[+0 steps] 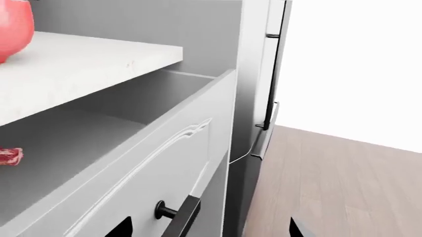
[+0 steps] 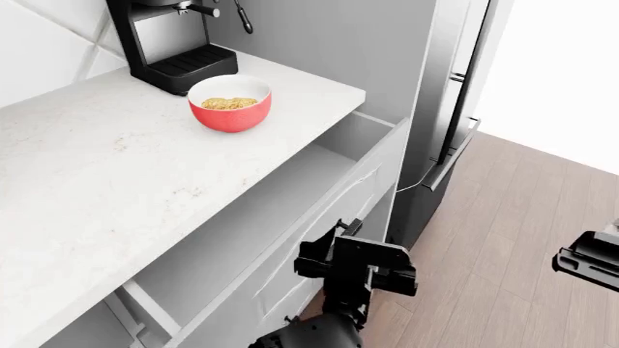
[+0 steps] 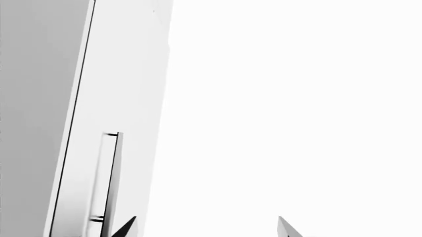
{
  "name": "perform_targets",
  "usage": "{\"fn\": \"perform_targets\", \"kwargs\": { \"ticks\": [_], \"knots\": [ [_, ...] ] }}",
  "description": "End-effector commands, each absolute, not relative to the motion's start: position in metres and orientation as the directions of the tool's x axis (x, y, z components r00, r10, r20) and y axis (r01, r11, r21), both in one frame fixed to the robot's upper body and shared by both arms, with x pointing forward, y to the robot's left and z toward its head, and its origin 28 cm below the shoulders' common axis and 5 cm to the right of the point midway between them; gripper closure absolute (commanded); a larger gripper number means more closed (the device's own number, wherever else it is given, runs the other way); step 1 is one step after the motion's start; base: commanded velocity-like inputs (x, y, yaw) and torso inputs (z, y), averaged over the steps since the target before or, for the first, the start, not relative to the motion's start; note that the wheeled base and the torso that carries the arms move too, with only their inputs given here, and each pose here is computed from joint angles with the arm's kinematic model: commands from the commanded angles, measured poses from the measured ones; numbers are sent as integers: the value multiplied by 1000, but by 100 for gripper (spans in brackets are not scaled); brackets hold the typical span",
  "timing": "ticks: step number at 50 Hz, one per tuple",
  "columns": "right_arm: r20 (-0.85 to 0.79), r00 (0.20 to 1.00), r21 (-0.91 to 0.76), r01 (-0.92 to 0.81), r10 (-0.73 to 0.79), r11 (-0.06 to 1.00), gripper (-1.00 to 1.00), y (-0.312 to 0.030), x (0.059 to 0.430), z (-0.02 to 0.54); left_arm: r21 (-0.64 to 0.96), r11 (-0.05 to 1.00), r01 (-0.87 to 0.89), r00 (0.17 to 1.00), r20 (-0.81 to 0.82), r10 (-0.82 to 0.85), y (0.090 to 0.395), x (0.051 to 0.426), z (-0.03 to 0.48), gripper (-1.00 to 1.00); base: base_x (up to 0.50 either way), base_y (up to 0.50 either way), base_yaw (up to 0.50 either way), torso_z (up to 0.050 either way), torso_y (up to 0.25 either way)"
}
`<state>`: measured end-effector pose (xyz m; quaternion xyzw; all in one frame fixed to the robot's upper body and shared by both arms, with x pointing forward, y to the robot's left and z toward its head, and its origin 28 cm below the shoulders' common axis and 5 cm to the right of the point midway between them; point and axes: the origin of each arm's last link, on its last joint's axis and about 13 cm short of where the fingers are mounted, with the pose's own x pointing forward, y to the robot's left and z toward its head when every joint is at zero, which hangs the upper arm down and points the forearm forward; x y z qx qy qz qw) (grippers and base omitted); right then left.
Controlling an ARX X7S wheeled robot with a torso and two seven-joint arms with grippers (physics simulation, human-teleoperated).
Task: Place the bar in the bowl and close the drawer.
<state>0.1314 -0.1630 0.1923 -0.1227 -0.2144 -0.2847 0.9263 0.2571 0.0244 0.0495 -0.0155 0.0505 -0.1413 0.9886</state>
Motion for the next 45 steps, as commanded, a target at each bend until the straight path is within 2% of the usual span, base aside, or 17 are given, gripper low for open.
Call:
{"fn": "perform_targets", "kwargs": {
  "ticks": [1, 37, 45],
  "knots": [
    [461, 751, -112, 577, -472, 809, -100, -162, 133, 190, -42, 970, 239, 961, -132, -243, 29, 255, 36, -100, 0, 0, 0, 0, 0],
    [456, 764, -129, 564, -457, 816, -100, -158, 137, 189, -47, 996, 81, 962, -258, -91, 58, 265, -1, -100, 0, 0, 0, 0, 0],
    [453, 767, -133, 563, -455, 816, -100, -158, 137, 188, -14, 1000, 27, 970, -241, -29, 66, 271, -4, -100, 0, 0, 0, 0, 0]
  ]
}}
